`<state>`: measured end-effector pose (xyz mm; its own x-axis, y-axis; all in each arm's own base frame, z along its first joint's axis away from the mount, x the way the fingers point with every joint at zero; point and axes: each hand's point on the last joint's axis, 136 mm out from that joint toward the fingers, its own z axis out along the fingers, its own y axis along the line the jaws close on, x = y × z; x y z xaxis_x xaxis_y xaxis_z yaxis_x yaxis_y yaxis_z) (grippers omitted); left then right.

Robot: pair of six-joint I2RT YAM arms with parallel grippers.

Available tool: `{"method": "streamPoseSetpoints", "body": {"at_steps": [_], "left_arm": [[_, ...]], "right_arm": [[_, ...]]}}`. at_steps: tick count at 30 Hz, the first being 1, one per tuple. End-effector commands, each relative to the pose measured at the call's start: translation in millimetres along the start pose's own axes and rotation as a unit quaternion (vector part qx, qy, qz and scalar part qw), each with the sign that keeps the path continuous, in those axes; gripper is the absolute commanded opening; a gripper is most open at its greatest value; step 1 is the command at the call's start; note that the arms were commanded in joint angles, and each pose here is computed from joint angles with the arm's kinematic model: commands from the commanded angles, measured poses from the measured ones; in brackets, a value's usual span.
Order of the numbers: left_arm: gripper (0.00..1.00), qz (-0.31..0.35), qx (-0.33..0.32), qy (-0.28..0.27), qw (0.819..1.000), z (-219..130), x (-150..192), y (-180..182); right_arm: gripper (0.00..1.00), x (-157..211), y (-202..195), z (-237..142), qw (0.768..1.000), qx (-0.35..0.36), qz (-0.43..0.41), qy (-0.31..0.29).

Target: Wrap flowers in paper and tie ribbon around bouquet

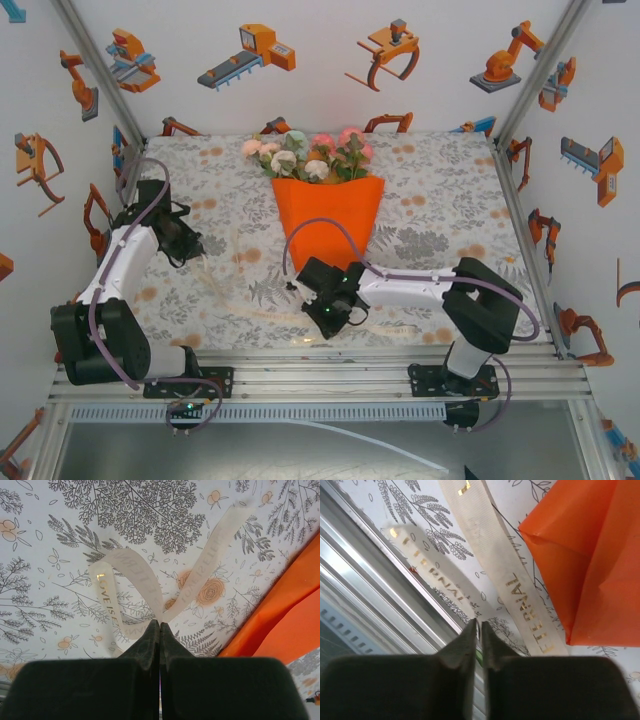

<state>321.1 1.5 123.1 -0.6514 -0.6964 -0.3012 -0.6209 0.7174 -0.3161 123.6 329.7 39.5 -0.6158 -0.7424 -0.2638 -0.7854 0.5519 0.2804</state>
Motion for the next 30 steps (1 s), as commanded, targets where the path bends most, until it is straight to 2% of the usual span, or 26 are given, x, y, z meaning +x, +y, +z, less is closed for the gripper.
{"method": "streamPoseSetpoints", "body": {"at_steps": [1, 4, 6, 9, 12, 14, 15, 17, 20, 24, 26, 27, 28, 29, 30], "left_arm": [[0.00, 0.007, 0.008, -0.003, 1.000, -3.3, -4.4, -7.4], [0.00, 0.007, 0.003, -0.005, 1.000, -3.7, -5.2, -5.3], [0.00, 0.006, -0.003, -0.007, 1.000, -4.3, -5.8, -2.8], [0.00, 0.001, -0.014, -0.006, 1.000, -4.5, -5.3, 3.1], [0.00, -0.004, -0.023, -0.008, 1.000, -5.2, -4.1, 8.9], [0.00, -0.010, -0.023, -0.009, 1.000, -4.6, -2.1, 11.6], [0.01, -0.014, -0.024, -0.008, 1.000, -3.6, -0.9, 13.4], [0.01, -0.019, -0.025, -0.005, 1.000, -1.2, 2.5, 16.3], [0.02, -0.010, -0.013, 0.009, 1.000, 5.2, 14.6, 12.8], [0.04, -0.002, -0.044, 0.022, 0.999, 19.8, 29.4, 27.5], [0.06, -0.006, -0.049, 0.026, 0.998, 25.4, 29.6, 29.6], [0.08, -0.006, -0.052, 0.023, 0.998, 26.9, 27.2, 29.2], [0.10, -0.007, -0.059, 0.017, 0.998, 27.9, 22.1, 29.7], [0.12, -0.008, -0.066, 0.010, 0.998, 28.2, 15.5, 30.3], [0.13, -0.009, -0.073, 0.001, 0.997, 27.6, 7.4, 31.2]], "right_arm": [[0.00, -5.8, 1.2, -25.7, 0.999, 0.015, -0.013, -0.034], [0.00, -19.7, 0.5, -59.3, 0.995, 0.030, -0.014, -0.094], [0.00, -30.7, -12.2, -93.0, 0.987, 0.051, 0.015, -0.152], [0.00, -41.1, -62.1, -165.2, 0.951, 0.099, 0.126, -0.265], [0.00, -9.4, -144.0, -239.5, 0.865, 0.182, 0.291, -0.365], [0.00, 34.1, -193.9, -273.3, 0.796, 0.250, 0.388, -0.392], [0.00, 52.7, -209.3, -283.1, 0.770, 0.272, 0.421, -0.395], [0.00, 87.9, -237.1, -294.0, 0.722, 0.308, 0.479, -0.393], [0.00, 123.6, -266.4, -285.9, 0.671, 0.316, 0.542, -0.396], [0.00, 159.9, -302.6, -257.3, 0.612, 0.296, 0.618, -0.394], [0.00, 170.6, -318.0, -236.9, 0.602, 0.271, 0.649, -0.378], [0.00, 169.9, -322.2, -230.6, 0.605, 0.261, 0.653, -0.373], [0.08, 166.9, -324.8, -226.0, 0.612, 0.250, 0.654, -0.368], [0.25, 161.2, -325.2, -226.7, 0.619, 0.239, 0.651, -0.369], [0.37, 154.7, -324.2, -230.5, 0.626, 0.229, 0.644, -0.377]]}}
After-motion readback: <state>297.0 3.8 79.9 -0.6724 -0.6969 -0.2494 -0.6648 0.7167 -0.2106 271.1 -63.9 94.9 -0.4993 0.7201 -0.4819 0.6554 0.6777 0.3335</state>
